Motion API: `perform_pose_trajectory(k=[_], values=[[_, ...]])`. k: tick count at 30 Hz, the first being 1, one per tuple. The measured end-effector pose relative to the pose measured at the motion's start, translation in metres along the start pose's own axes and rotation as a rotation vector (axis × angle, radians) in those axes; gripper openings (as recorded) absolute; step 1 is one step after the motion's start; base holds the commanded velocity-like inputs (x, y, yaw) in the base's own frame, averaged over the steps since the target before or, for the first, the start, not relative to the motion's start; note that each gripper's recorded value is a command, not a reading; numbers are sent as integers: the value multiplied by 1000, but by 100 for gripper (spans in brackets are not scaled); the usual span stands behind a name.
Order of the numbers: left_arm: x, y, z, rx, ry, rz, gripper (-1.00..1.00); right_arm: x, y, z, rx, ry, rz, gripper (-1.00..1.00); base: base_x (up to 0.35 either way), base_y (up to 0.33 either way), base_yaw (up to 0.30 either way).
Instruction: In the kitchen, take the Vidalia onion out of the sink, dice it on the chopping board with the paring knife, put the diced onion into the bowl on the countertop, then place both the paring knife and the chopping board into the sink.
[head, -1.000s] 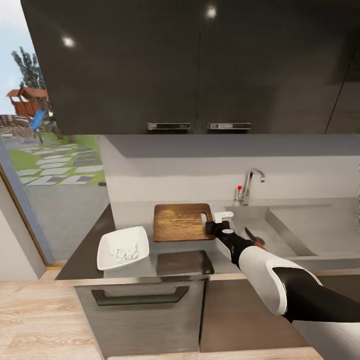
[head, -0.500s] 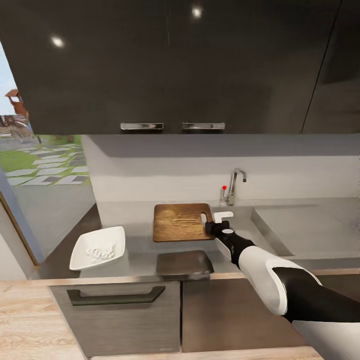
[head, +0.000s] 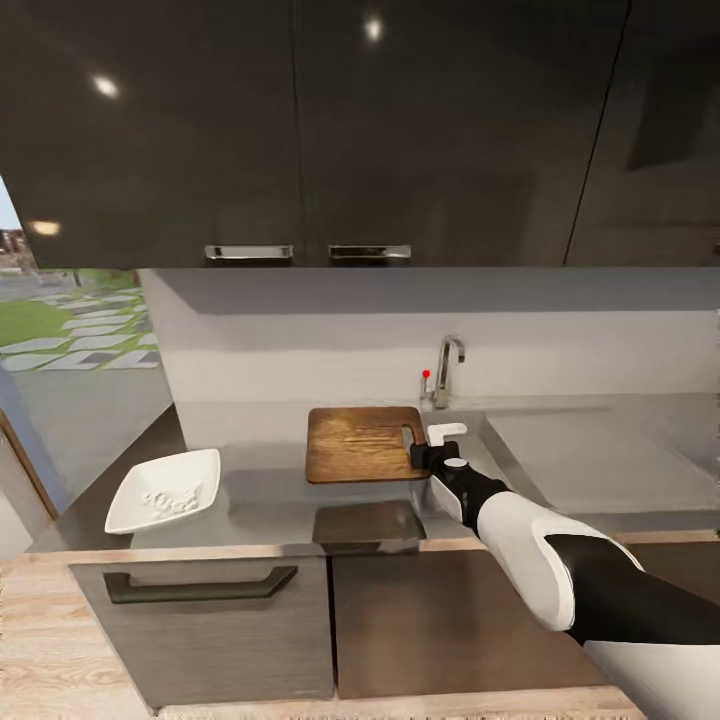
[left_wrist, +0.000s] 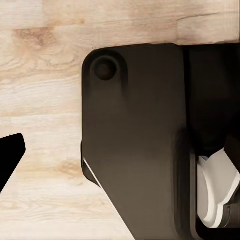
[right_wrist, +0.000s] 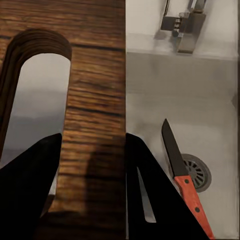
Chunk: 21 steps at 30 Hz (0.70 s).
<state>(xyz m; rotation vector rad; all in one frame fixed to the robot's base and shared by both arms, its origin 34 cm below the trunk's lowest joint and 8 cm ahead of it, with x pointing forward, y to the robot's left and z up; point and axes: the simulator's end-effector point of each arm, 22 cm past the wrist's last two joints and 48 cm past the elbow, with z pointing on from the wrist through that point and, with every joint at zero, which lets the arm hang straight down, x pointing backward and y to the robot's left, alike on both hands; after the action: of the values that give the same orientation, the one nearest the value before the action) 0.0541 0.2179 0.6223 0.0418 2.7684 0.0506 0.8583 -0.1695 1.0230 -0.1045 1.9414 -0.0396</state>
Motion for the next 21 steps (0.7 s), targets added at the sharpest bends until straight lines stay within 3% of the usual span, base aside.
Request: perform_pose_trajectory(k=[21], values=[[1, -2, -19, 1, 9, -4, 100, -16, -1, -12, -1, -3, -1, -100, -9, 0, 0]])
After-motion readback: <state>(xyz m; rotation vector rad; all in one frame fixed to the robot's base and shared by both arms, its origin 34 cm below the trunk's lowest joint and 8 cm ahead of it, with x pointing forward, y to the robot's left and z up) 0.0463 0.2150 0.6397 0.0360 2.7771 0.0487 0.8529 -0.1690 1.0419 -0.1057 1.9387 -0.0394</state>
